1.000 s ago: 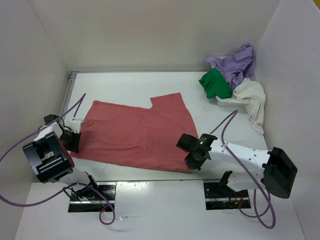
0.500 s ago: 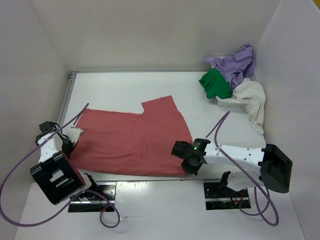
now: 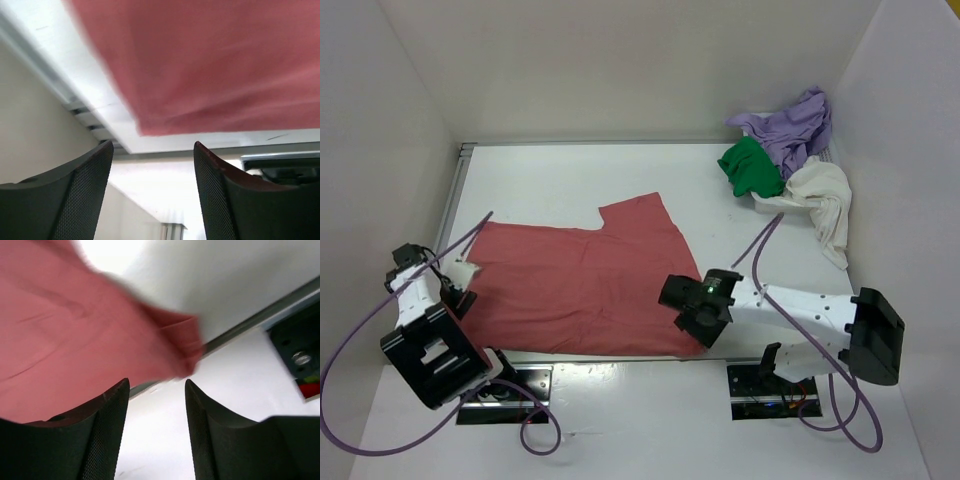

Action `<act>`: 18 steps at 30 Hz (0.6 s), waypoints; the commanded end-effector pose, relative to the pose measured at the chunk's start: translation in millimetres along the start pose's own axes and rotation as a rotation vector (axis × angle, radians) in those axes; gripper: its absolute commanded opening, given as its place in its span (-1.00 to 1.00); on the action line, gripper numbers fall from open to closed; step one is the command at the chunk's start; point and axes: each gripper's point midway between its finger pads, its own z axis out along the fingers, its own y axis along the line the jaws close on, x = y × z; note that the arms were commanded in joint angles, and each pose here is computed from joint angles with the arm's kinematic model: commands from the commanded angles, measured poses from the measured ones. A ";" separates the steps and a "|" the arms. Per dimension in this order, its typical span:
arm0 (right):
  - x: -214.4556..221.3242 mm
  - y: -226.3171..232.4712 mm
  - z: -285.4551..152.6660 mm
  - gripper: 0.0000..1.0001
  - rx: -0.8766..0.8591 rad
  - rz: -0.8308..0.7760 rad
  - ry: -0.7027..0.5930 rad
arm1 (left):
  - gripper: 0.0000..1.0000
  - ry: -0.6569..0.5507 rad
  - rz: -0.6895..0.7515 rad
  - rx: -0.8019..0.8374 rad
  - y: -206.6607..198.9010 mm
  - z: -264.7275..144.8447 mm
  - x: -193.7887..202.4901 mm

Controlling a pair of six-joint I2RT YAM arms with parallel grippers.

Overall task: Fold and stack the t-shirts
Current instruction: Grap the side of the flattened tshirt furthest away from the robot with both arms

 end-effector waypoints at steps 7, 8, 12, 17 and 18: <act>-97.0 180.1 -116.8 0.41 -0.398 -0.281 -0.318 | 0.54 -0.481 -0.192 -0.159 98.0 -113.8 -127.2; -126.4 190.3 -111.9 0.41 -0.383 -0.344 -0.344 | 0.54 -0.542 -0.179 -0.132 96.3 -119.3 -151.4; -203.4 261.5 -92.5 0.43 -0.492 -0.403 -0.353 | 0.54 -0.588 -0.203 -0.033 95.0 -94.8 -219.2; -269.8 322.4 -34.6 0.46 -0.399 -0.493 -0.382 | 0.56 -0.623 -0.221 0.029 85.0 -63.8 -283.9; -298.4 351.9 -76.5 0.49 -0.459 -0.504 -0.504 | 0.56 -0.615 -0.227 0.045 84.3 -52.0 -293.6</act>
